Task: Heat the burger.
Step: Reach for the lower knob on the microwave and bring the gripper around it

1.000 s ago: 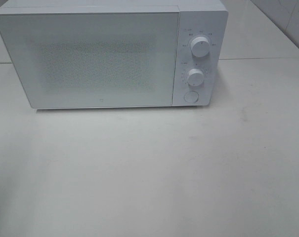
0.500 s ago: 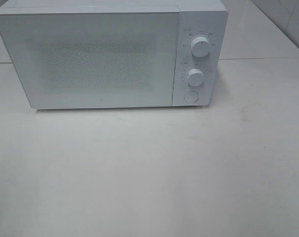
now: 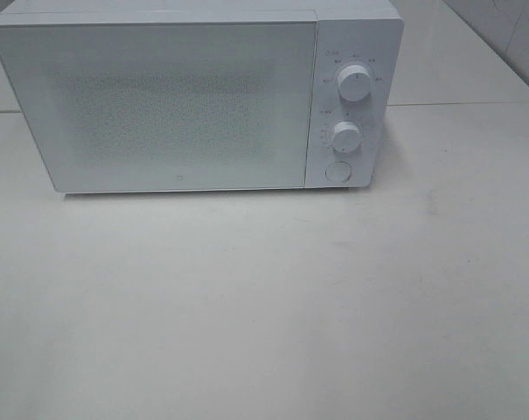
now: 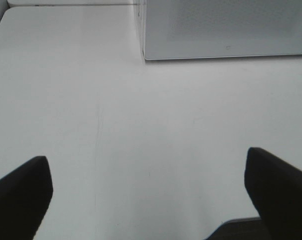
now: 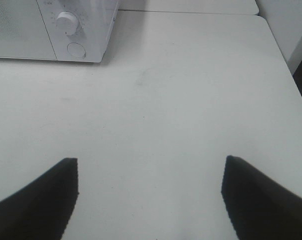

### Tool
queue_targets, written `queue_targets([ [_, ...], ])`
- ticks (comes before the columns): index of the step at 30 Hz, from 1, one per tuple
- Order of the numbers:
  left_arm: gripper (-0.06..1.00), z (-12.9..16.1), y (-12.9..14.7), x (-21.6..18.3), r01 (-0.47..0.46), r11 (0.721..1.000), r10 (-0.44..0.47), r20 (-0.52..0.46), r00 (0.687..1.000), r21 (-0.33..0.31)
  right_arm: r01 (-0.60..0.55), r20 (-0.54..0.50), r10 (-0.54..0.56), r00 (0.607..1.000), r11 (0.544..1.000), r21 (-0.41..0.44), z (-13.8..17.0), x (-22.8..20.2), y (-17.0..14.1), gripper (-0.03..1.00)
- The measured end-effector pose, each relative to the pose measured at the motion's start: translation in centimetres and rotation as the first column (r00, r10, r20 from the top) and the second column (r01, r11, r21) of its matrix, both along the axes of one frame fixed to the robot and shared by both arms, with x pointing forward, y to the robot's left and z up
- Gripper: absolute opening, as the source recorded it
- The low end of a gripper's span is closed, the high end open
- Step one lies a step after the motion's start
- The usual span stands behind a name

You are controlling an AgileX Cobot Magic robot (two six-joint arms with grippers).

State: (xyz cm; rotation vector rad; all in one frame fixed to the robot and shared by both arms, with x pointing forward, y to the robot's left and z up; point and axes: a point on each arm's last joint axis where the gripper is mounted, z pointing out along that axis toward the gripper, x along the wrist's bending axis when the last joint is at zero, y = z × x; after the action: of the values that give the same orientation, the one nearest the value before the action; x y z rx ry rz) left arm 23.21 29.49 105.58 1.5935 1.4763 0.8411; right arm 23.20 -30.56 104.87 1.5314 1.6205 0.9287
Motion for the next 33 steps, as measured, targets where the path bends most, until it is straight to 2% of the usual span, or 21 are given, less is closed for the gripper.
queue_targets([
  [33,0.99,-0.01,-0.05,-0.26,0.005,1.000,-0.004,0.016,1.000,-0.007,-0.001,0.022,0.001,1.000,1.000,0.003,0.29,0.00,0.01,0.76],
])
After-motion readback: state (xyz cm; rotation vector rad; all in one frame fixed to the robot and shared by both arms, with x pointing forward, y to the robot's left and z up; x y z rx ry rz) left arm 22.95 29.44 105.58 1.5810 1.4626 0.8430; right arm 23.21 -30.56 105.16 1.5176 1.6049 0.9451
